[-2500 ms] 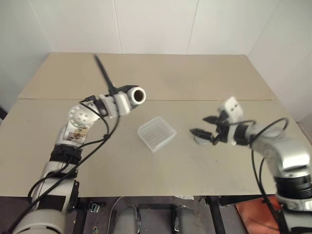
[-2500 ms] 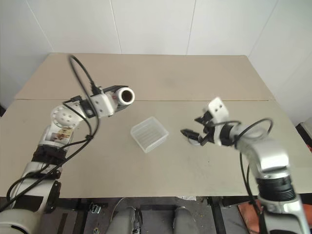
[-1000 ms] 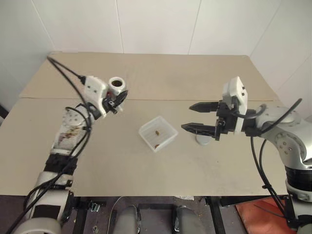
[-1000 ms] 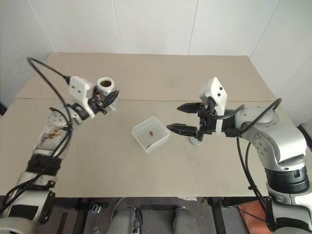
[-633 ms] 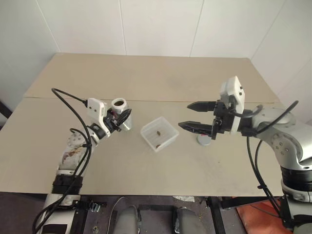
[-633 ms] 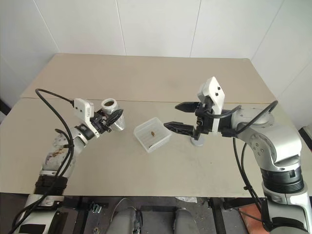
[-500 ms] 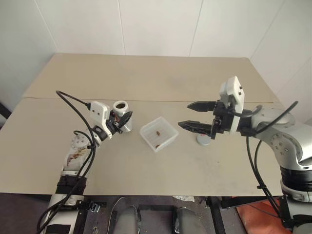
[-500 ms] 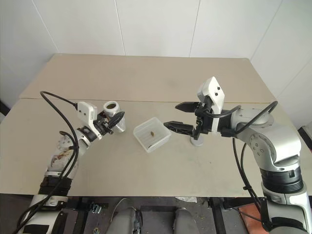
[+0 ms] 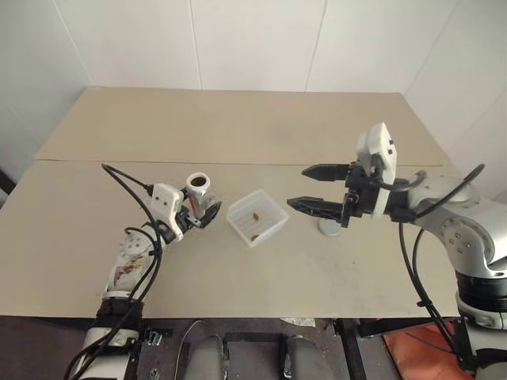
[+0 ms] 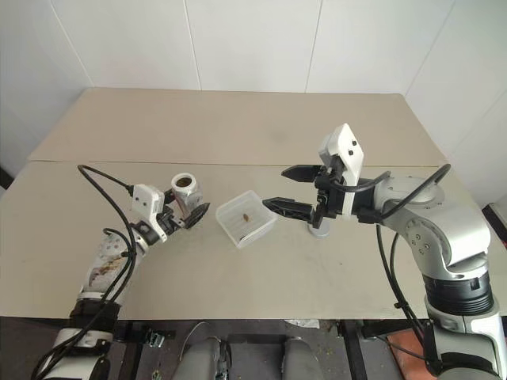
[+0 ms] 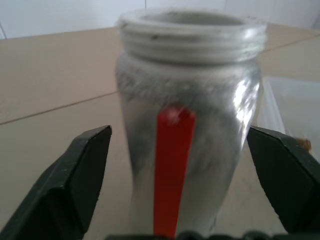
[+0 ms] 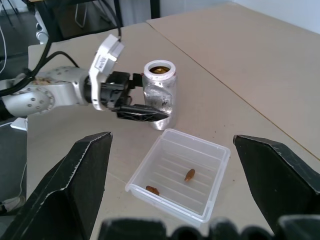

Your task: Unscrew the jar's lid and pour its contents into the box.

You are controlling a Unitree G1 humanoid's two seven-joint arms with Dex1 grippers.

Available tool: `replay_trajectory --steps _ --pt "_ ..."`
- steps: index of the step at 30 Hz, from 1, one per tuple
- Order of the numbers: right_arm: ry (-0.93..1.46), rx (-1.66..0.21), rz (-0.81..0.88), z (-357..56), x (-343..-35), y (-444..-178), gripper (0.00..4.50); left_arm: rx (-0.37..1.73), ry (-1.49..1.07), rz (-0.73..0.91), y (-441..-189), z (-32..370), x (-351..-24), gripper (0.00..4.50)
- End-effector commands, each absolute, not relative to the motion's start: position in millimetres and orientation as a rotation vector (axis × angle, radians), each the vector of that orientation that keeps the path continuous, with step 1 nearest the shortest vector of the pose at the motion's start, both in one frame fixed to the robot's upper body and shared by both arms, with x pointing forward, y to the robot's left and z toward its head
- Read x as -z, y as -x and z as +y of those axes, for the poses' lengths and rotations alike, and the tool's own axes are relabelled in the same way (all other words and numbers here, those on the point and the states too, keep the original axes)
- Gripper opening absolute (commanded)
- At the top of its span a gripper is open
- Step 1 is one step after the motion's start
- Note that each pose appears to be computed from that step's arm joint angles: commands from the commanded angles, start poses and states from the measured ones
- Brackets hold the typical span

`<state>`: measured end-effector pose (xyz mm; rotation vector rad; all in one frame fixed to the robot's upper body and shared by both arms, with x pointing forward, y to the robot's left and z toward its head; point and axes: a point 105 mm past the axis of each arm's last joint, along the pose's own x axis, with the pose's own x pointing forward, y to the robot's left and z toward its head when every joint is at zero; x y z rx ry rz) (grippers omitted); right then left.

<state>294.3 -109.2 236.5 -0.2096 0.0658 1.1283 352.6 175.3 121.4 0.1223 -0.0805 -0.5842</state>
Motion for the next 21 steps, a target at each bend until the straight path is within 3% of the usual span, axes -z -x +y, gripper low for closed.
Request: replay_trajectory --steps 1,5,12,21 --pt "0.241 -1.111 0.047 -116 -241 -292 4.50 0.658 -0.160 -0.139 -324 190 -156 4.48" --pt "0.251 -1.082 0.054 -128 -239 -295 4.50 0.751 -0.231 -0.068 -282 212 -174 4.48" --pt "0.336 -1.060 0.061 -155 -232 -294 4.50 0.971 -0.321 -0.016 -234 227 -224 4.48" --pt "0.380 -1.031 0.076 -169 -227 -288 4.50 0.996 -0.338 -0.054 -239 227 -227 4.48"
